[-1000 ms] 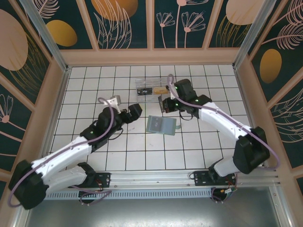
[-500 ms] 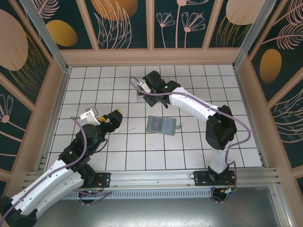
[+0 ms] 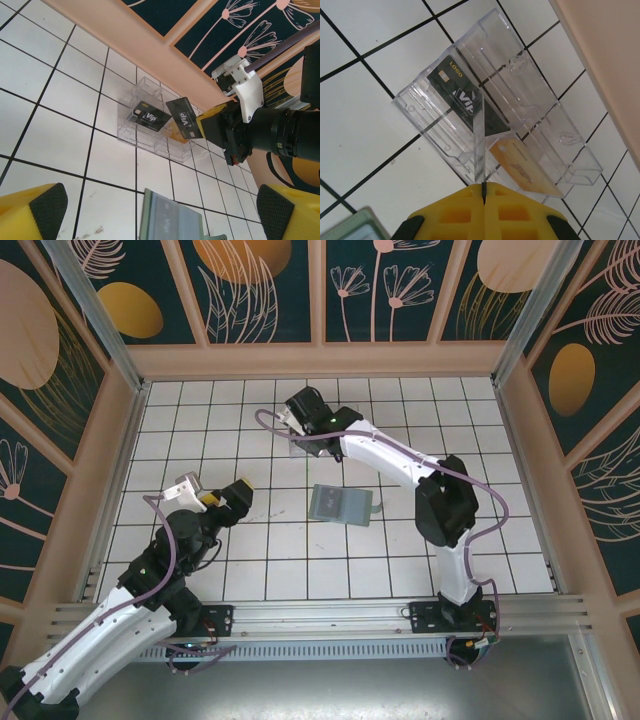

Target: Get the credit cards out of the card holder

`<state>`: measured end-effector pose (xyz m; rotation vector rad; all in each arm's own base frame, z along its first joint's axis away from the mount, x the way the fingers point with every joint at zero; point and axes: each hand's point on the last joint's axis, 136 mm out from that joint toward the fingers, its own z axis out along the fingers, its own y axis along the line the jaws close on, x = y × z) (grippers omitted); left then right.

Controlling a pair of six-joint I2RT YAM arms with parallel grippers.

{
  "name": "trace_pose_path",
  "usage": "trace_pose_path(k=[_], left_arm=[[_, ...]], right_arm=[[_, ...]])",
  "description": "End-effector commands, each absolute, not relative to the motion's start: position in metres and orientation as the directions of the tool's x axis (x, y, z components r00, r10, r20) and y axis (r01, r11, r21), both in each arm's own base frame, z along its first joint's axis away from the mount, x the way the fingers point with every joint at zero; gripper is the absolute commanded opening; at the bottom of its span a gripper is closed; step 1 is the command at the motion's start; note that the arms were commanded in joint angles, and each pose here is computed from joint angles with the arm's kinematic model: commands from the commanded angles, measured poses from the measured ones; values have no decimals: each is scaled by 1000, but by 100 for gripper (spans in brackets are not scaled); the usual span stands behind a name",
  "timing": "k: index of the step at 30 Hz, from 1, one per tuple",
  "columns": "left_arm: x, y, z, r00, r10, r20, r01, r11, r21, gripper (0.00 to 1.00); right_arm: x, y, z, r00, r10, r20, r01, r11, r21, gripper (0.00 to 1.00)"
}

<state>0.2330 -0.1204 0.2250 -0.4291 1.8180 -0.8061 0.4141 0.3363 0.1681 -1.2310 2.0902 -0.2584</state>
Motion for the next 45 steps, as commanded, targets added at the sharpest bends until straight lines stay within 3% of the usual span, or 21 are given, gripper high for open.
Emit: trace_pose_path(k=[1, 13, 25, 45], left_arm=[[234, -117, 219, -378, -629, -680, 64, 715, -696, 98], [236, -119, 213, -390, -621, -680, 53, 722, -690, 98], [237, -119, 212, -394, -614, -684, 46, 730, -682, 99], [238, -120, 211, -398, -608, -687, 36, 738, -674, 99]], right_arm=[[427, 341, 174, -290, -840, -459, -672, 520, -527, 0], [435, 349, 173, -244, -841, -483, -686, 502, -526, 0], [432, 351, 156, -91, -914, -396, -717, 336, -611, 0], [430, 356, 142, 75, -956, -285, -688, 157, -708, 0]])
